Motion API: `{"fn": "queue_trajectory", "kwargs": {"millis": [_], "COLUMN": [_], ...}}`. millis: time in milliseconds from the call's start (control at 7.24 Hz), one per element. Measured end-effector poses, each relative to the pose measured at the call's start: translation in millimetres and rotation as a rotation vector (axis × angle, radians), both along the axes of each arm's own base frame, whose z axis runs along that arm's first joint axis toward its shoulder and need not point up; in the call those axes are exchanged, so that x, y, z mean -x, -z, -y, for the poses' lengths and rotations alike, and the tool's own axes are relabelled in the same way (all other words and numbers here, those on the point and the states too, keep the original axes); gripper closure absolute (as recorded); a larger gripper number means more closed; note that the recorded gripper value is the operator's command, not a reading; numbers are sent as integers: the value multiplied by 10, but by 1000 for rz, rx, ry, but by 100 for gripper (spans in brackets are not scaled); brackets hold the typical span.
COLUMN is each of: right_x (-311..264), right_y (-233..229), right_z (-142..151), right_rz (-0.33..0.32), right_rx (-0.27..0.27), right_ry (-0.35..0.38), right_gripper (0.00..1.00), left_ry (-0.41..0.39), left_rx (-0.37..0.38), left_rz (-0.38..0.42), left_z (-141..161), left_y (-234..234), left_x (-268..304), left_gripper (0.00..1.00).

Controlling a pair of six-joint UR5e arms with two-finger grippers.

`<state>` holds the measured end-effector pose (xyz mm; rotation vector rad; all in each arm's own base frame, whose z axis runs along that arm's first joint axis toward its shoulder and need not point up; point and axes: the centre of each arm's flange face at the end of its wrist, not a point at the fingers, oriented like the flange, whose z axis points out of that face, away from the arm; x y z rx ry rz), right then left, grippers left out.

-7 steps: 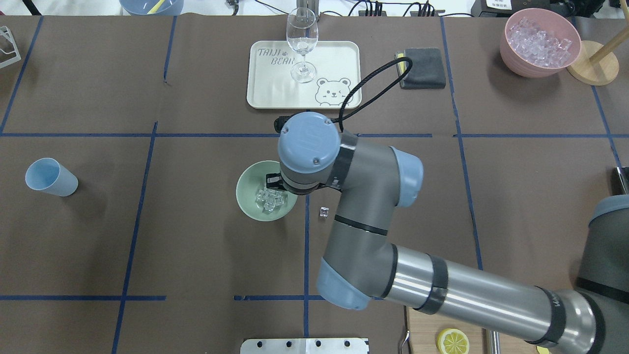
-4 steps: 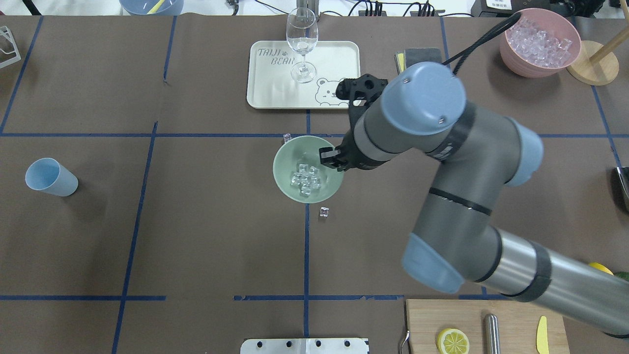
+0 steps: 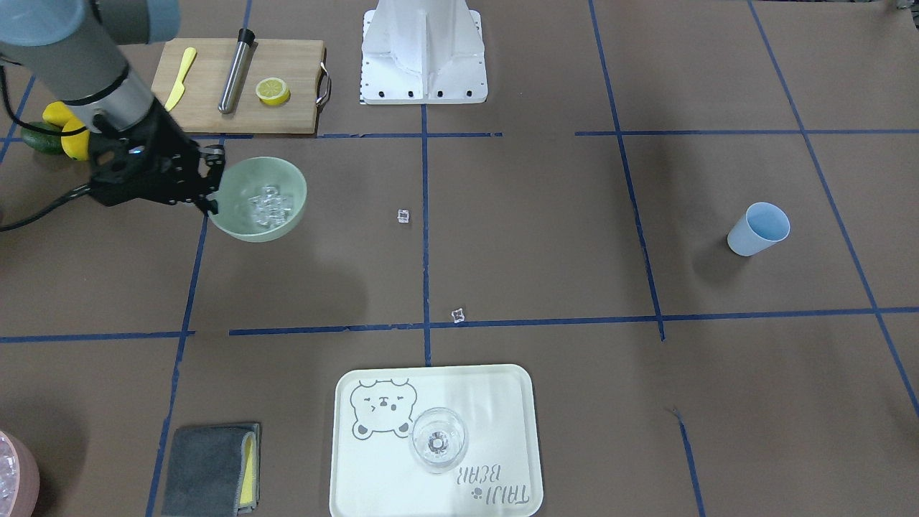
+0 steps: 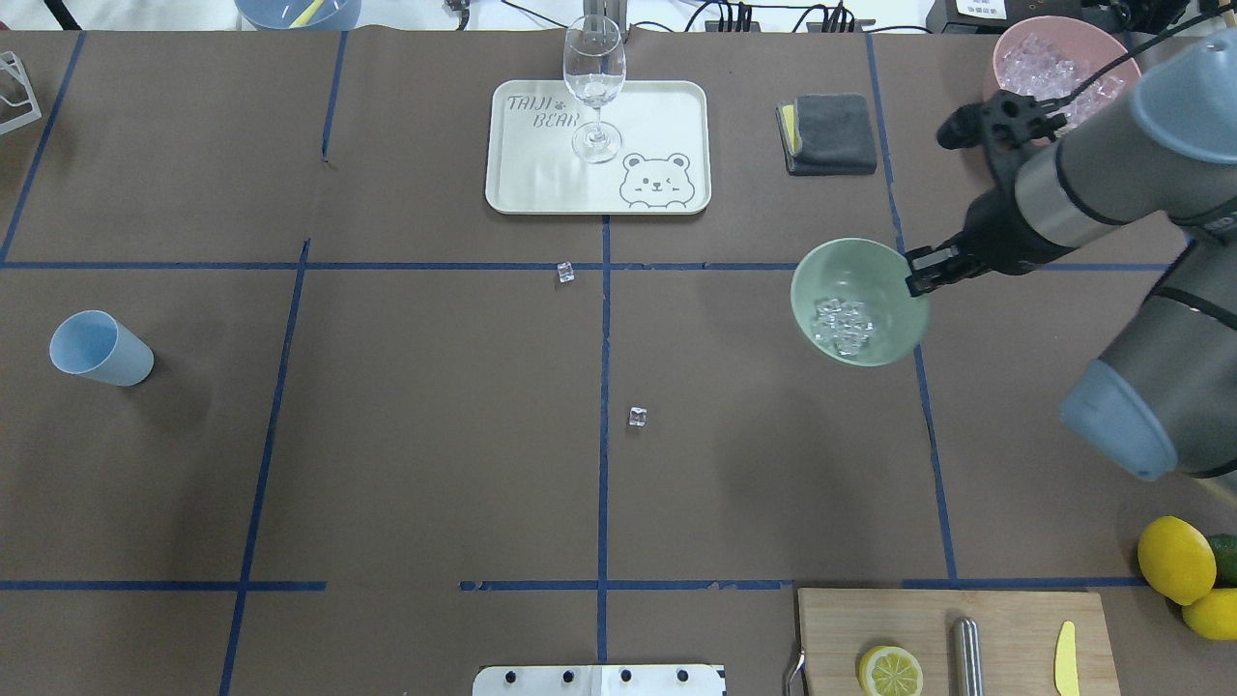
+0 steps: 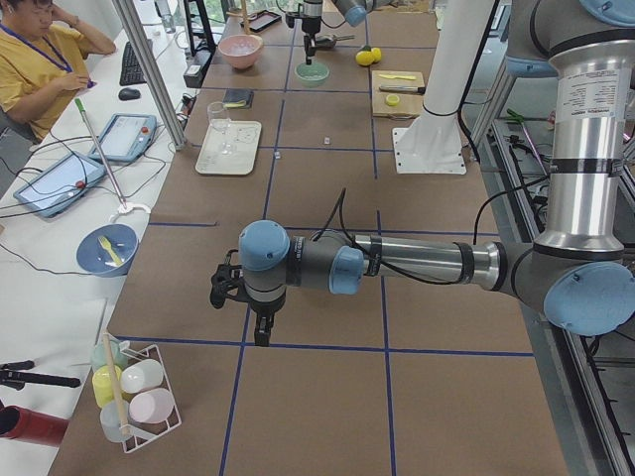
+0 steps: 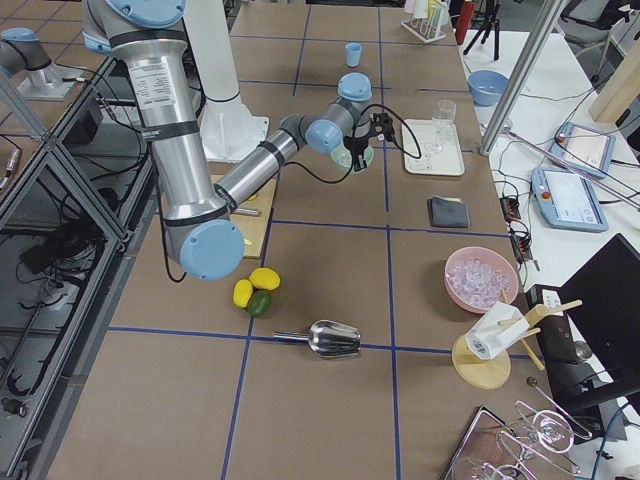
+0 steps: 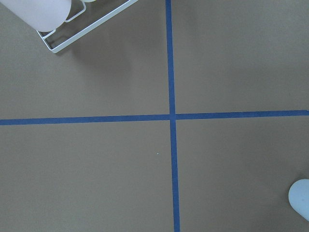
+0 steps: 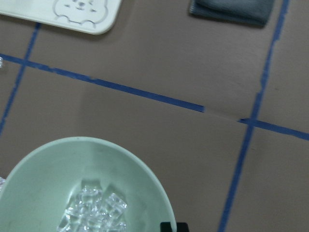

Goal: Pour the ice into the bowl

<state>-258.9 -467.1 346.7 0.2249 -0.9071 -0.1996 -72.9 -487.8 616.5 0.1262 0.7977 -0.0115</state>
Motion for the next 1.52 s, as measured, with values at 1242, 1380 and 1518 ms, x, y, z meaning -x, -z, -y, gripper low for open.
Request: {"fn": "queue_trajectory", "kwargs": {"millis": [1242, 1380, 1518], "right_x": [-771, -785, -859], "right_y": [-2691, -2629, -2539], "right_z": [-193, -150, -86], "right_rz": [57, 70, 76], "right_rx": [7, -5, -10], "right_ry": [10, 5, -13], "right_gripper": [0, 0, 0], "left_ry": [-1, -1, -1], "left_rx": [-15, -15, -16], "left_rz": [-4, -4, -4], "left_z": [8, 8, 8], "left_y": [12, 13, 16], "left_x": [-3, -3, -3], "left_gripper": [0, 0, 0]}}
